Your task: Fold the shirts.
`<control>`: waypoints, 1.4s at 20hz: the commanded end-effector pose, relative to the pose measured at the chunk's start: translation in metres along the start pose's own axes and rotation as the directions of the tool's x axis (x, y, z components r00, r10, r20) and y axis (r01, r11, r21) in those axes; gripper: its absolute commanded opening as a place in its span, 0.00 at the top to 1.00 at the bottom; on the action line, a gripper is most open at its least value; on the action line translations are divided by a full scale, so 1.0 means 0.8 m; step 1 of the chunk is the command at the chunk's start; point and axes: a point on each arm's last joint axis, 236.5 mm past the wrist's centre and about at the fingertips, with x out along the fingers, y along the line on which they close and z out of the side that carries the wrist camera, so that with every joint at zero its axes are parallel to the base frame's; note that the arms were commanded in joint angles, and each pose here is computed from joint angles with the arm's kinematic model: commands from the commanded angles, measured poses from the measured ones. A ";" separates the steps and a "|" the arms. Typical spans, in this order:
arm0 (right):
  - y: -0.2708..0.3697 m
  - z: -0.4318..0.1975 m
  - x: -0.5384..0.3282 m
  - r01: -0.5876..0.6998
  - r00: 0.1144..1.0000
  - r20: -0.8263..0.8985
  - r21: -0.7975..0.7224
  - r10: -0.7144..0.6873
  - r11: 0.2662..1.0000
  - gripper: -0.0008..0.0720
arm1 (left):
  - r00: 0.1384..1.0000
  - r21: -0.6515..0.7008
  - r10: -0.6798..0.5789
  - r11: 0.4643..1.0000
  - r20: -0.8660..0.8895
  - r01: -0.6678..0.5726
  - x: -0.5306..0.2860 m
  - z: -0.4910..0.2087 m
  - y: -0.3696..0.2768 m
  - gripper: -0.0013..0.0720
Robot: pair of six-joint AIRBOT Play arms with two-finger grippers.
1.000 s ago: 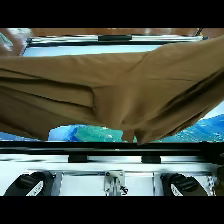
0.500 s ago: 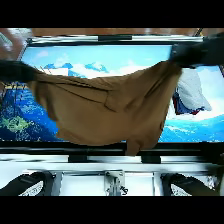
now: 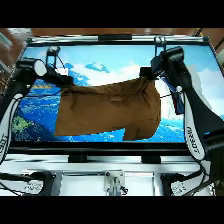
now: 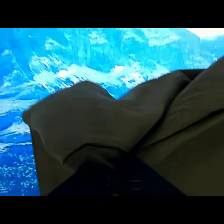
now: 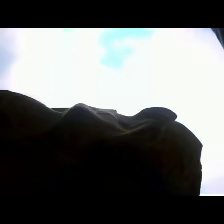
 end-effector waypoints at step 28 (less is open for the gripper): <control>-0.165 -0.229 -0.091 -0.184 0.837 -0.452 0.297 0.307 0.937 0.08 | 0.828 -0.561 -0.428 0.810 -0.361 0.174 0.014 -0.321 0.079 0.03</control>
